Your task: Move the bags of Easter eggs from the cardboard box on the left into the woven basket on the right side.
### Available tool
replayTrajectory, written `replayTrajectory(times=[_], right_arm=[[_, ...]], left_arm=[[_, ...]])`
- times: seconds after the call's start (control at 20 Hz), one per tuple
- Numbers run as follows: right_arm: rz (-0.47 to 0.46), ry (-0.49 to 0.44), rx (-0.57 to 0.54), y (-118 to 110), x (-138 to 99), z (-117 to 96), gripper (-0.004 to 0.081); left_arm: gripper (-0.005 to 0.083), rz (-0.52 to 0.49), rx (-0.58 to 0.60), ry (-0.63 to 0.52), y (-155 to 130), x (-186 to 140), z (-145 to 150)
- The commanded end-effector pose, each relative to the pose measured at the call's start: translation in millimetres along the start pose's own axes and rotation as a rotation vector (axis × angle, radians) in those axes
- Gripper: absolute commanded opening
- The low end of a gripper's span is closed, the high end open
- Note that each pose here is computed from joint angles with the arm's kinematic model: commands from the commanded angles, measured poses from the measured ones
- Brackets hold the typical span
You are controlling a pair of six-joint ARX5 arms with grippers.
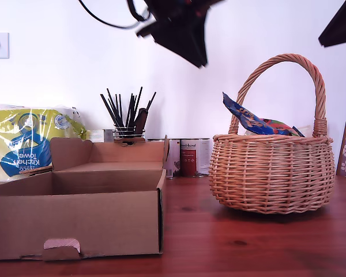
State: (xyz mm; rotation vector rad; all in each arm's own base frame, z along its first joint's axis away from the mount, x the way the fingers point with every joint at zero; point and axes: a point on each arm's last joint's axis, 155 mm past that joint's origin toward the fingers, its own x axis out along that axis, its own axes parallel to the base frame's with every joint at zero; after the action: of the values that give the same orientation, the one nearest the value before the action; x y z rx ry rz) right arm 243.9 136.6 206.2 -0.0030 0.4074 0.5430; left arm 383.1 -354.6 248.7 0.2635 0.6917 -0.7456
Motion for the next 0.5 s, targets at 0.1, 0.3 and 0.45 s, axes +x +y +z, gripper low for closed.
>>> replayTrajectory(times=[0.1,0.3,0.45], right_arm=[[-0.093,-0.093,0.048,-29,1,25,-0.0012],[-0.198,-0.159,0.096,-64,-9,38,-0.0012],[-0.193,-0.191,0.116,-72,-12,43,-0.0012]], left_arm=[[-0.0024,0.028,-0.012,-0.009,17,-4,-34],[-0.0024,0.102,-0.053,-0.124,50,-36,-70],[-0.0024,0.182,-0.096,-0.229,81,-71,-100]])
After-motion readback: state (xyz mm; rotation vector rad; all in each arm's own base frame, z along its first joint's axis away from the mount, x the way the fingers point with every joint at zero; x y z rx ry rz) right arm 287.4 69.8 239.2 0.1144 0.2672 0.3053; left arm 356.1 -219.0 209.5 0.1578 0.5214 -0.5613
